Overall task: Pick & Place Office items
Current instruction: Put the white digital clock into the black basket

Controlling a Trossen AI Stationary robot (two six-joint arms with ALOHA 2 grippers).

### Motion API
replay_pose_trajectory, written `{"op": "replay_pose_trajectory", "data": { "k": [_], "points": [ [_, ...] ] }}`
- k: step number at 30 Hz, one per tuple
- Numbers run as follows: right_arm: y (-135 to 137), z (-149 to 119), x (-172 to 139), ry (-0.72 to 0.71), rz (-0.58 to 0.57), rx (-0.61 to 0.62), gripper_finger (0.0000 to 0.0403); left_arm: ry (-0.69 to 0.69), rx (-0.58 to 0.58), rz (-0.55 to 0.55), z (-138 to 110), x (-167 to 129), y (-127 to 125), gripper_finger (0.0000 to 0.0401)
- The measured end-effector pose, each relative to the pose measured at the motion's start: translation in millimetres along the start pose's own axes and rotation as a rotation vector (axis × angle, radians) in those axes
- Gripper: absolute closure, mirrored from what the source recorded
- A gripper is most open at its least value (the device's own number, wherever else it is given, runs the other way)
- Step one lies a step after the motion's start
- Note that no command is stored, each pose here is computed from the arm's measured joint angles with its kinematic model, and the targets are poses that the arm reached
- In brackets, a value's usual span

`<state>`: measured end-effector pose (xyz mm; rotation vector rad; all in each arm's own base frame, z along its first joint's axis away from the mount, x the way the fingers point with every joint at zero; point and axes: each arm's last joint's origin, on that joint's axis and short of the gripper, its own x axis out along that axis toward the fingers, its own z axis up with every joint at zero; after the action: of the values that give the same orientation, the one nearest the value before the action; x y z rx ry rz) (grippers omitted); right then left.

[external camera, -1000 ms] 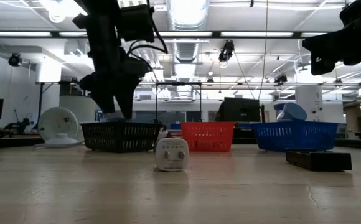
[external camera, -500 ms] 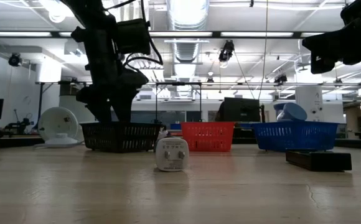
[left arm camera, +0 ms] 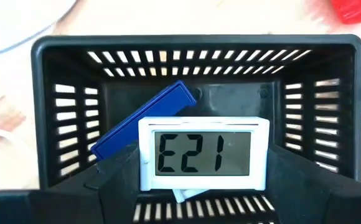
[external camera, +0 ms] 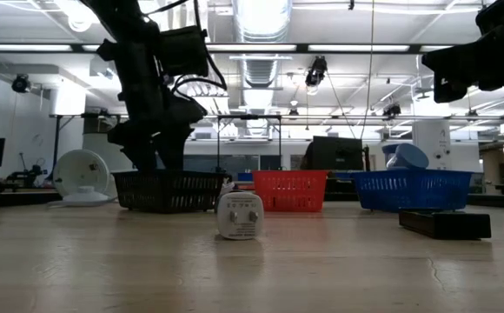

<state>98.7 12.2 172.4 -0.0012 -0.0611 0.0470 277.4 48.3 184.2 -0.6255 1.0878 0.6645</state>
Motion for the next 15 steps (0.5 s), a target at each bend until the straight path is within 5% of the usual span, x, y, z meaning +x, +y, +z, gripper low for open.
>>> {"op": "replay_pose_trajectory", "data": {
  "k": [15],
  "points": [
    [0.0, 0.1, 0.0, 0.000, 0.000, 0.002, 0.0374, -0.017, 0.039, 0.035, -2.4, 0.8, -0.7, 0.0084]
  ]
}}
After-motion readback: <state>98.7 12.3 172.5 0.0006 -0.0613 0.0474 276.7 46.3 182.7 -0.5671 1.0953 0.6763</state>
